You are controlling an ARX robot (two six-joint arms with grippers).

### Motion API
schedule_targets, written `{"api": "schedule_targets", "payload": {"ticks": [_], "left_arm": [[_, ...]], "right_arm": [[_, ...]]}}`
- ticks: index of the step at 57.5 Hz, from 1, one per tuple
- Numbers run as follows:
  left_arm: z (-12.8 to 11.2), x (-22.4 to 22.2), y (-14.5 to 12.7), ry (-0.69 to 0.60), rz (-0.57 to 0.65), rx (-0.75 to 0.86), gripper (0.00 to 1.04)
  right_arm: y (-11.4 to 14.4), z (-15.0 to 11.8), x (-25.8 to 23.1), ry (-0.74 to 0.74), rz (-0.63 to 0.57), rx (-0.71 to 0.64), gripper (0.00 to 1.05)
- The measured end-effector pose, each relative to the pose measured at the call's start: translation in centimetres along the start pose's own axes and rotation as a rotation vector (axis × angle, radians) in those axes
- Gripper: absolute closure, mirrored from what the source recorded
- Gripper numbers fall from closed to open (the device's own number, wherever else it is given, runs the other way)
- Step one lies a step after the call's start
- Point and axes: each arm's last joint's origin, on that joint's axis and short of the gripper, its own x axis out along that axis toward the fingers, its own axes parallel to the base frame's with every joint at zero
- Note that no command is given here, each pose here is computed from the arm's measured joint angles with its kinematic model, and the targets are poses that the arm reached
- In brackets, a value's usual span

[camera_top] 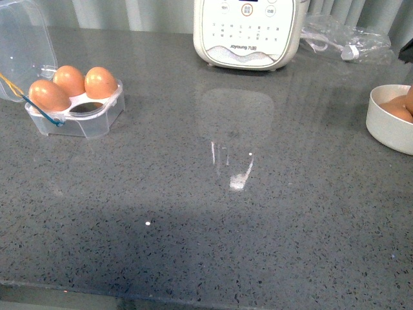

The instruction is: Put egg into box

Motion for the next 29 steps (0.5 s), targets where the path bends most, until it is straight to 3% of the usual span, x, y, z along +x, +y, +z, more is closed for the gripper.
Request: {"api": "schedule_targets", "payload": {"ticks": [29], "left_arm": [[0.0,0.0,0.0,0.000,0.000,0.000,0.07]], "right_arm": [[-0.7,-2.7,0.8,0.061,-0.016,-0.043,0.07]]}}
